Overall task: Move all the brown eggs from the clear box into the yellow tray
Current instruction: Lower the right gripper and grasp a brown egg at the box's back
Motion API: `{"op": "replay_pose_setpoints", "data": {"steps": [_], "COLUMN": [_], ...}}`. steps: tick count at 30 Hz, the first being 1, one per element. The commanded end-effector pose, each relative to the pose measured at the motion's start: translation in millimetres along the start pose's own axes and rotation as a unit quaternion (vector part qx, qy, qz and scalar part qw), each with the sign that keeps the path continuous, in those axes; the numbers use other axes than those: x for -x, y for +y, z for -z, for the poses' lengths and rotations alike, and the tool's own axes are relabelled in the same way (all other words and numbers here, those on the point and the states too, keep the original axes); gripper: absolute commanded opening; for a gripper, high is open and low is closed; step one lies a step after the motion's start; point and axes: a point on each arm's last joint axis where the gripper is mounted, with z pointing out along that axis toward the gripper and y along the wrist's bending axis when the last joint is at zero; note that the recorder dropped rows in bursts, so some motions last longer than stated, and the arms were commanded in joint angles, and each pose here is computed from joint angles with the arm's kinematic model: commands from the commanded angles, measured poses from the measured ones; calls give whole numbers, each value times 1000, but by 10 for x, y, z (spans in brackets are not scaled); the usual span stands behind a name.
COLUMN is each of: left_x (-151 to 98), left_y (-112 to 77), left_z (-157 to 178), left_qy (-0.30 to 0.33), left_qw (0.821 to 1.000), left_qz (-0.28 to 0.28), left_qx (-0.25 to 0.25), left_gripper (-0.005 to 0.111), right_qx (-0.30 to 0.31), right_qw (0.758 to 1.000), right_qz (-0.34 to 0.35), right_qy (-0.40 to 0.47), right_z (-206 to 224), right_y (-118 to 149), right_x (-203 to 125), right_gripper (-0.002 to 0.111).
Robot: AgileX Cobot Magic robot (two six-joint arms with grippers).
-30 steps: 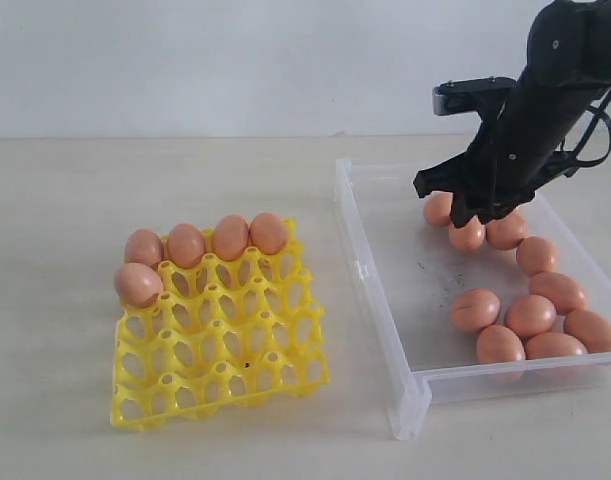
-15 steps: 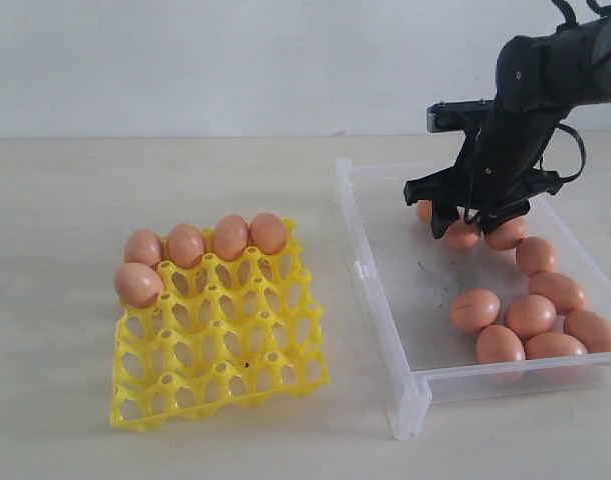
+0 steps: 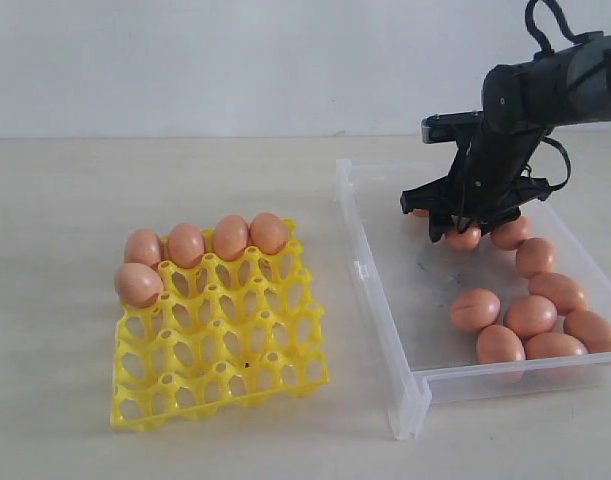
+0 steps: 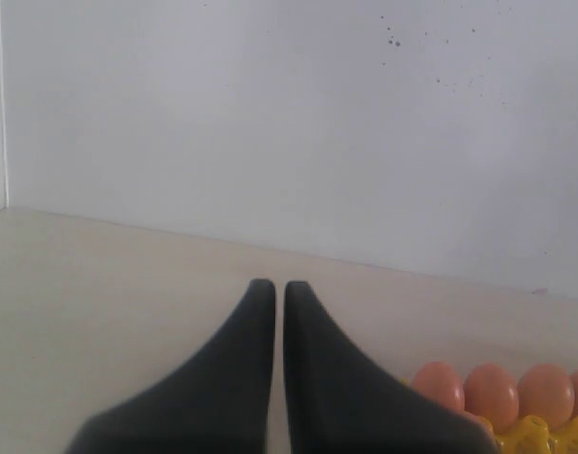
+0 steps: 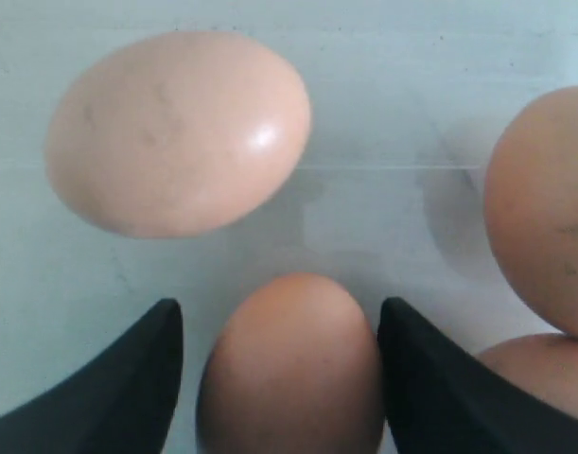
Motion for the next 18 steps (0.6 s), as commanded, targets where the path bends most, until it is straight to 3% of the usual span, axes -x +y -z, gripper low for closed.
{"op": "replay_pose_setpoints", "data": {"steps": [1, 3, 5, 6, 12, 18], "left_x": [-9, -9, -9, -9, -8, -8], "left_y": [0, 0, 0, 0, 0, 0], "left_z": [1, 1, 1, 1, 1, 1], "left_qy": [0, 0, 0, 0, -1, -1], "left_qw": [1000, 1000, 1000, 1000, 1000, 1000], "left_qz": [9, 9, 9, 9, 9, 9], "left_qx": [-1, -1, -1, -1, -1, -1], "left_gripper": [4, 4, 4, 4, 4, 4], "right_qx": [-6, -7, -8, -8, -12, 47], "right_qw": [1000, 1000, 1000, 999, 998, 994], "right_qz": [-8, -9, 9, 32, 69, 87], "right_qy": [13, 18, 27, 35, 5, -49], "right_z": [-8, 19, 69, 87, 263, 565], "right_y": [-25, -24, -24, -26, -36, 73], "right_x": [61, 86, 107, 100, 162, 245], "right_gripper": [54, 43, 8, 0, 0, 0]}}
